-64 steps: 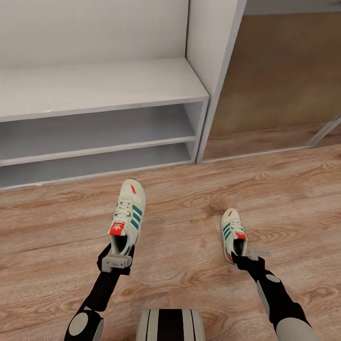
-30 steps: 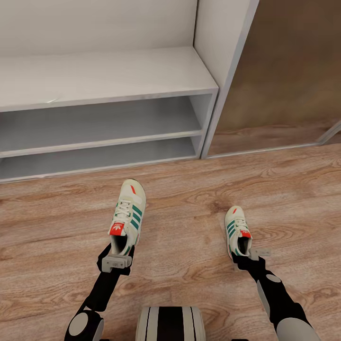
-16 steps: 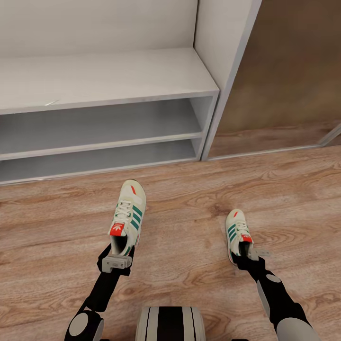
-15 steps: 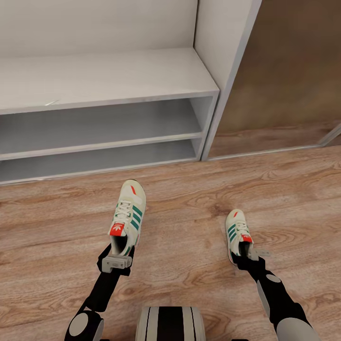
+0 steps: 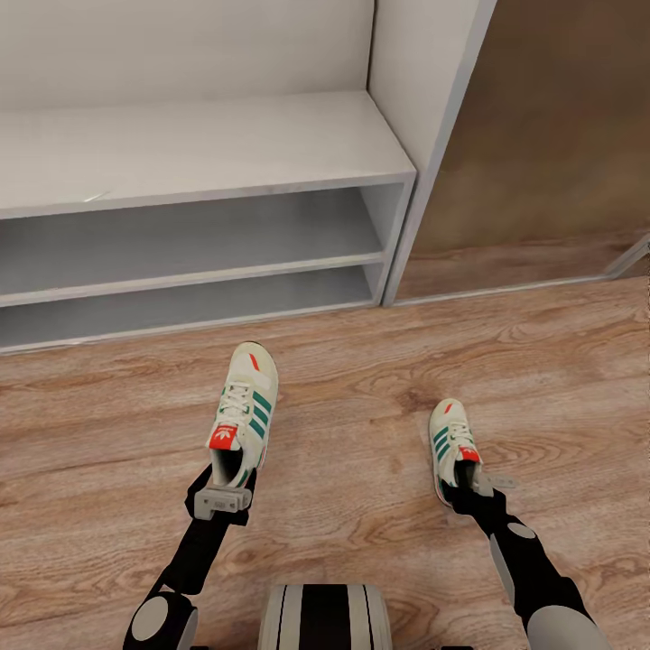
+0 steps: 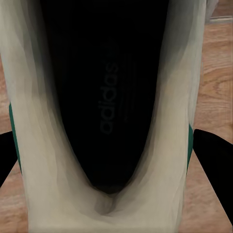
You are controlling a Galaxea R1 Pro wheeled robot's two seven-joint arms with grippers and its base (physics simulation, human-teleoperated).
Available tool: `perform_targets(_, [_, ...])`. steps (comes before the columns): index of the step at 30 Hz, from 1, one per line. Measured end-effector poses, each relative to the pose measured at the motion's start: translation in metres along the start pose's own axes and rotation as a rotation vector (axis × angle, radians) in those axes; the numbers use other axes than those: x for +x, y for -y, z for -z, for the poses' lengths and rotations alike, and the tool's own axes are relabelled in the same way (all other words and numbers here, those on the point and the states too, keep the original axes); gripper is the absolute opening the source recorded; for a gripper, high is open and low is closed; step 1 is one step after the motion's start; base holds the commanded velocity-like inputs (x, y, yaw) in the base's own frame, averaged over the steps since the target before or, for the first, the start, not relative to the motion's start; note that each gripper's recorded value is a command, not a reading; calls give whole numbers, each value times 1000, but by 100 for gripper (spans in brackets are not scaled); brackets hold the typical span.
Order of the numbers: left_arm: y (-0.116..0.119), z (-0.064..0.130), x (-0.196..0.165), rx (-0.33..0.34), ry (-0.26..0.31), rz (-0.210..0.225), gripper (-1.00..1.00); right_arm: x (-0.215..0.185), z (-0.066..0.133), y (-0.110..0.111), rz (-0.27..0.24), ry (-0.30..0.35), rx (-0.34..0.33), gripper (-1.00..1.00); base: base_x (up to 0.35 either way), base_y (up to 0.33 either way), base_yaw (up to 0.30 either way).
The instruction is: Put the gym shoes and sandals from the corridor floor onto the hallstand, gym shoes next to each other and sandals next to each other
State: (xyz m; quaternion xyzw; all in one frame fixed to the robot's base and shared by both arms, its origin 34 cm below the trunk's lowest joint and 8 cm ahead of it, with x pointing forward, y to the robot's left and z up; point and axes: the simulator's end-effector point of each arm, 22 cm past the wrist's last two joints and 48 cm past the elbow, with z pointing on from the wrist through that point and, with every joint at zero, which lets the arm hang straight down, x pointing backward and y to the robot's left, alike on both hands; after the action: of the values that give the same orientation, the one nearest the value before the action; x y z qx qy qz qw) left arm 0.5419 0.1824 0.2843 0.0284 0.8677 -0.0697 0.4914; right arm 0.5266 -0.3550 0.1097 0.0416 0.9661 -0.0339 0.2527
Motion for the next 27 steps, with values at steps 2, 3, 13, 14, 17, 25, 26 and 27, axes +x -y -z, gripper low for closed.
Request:
perform_targets(2, [0,0,1,0,-2,0,-100,1,0,0,0,-2,0,100,0,0,-155])
perform_targets(3, [0,0,1,0,-2,0,-100,1,0,0,0,-2,0,100,0,0,-145])
perform_targets(13, [0,0,5,1,-11,1,-100,5,-2,-1,1,-8,-1,100,0,0,-40])
perform_targets(14, [0,-1,7,1,-15,2,-100,7,-3,-1,2,-12,0,100,0,0,-7])
perform_targets(17, [0,-1,14,0,-28,4,-100,14,-5,0,3,-25,0,100,0,0,-4])
perform_targets(25, [0,-2,19,0,-39,6,-100,20,-7,0,3,-36,1,100,0,0,-1])
perform_targets(26, [0,-2,20,0,-39,6,-100,21,-7,0,4,-36,1,100,0,0,0])
perform_targets(27, [0,-2,20,0,-40,6,-100,21,-7,0,4,-36,1,100,0,0,0])
